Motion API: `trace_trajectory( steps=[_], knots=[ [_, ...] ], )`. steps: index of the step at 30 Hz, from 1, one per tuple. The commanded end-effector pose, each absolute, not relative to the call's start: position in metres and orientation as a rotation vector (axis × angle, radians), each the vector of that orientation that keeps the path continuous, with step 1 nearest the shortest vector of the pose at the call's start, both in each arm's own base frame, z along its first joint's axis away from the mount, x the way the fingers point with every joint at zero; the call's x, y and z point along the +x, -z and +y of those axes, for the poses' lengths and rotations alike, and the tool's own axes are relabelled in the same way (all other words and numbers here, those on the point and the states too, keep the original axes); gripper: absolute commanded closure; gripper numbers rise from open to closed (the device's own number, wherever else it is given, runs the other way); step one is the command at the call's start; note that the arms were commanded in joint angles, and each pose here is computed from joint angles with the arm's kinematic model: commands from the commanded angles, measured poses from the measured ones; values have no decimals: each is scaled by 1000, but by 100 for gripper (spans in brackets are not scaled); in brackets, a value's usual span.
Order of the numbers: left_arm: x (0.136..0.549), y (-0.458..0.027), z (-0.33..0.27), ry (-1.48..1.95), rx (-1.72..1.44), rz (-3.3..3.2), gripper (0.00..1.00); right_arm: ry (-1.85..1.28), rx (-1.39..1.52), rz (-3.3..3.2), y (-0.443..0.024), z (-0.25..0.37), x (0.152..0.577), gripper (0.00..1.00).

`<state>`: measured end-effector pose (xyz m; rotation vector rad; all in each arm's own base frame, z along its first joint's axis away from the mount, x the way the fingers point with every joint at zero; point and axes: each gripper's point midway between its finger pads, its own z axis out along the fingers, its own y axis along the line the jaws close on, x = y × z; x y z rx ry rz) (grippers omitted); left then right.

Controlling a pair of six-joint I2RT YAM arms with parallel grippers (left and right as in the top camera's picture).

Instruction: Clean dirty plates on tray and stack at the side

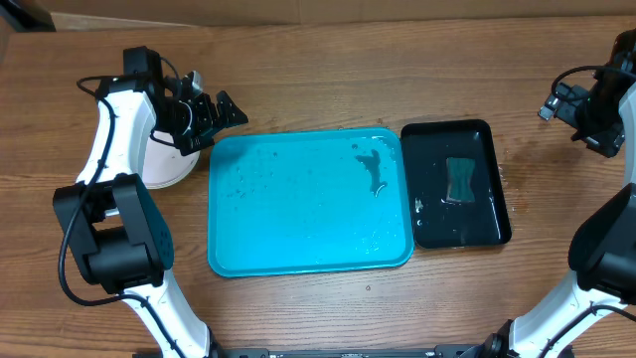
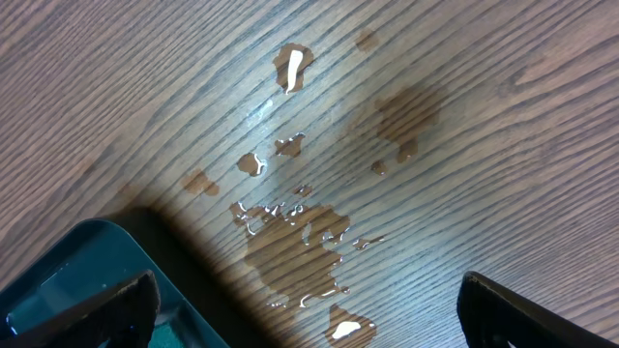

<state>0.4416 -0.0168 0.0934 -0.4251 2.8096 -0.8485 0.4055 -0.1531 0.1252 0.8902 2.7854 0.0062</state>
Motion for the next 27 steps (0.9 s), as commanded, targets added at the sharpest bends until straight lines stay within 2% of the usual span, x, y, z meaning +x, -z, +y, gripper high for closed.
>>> trace_trajectory(
  steps=[1,9,13,20,23,27],
  knots=[
    [442,-96,-19,859,-382,2804,0,-12,889,2755,-135,-154,407,0],
    [442,-96,-19,859,-383,2804,0,-11,880,2746,-136,-153,409,0],
    [442,-96,-19,859,-383,2804,0,-11,812,2676,-173,-139,410,0],
    [442,-96,-19,859,-383,2804,0,-34,600,2404,-299,-90,383,0],
    [442,-96,-19,859,-383,2804,0,-62,491,2241,-365,-61,348,0],
    [442,-96,-19,859,-384,2803,0,-148,304,2024,-440,-12,281,0]
  ],
)
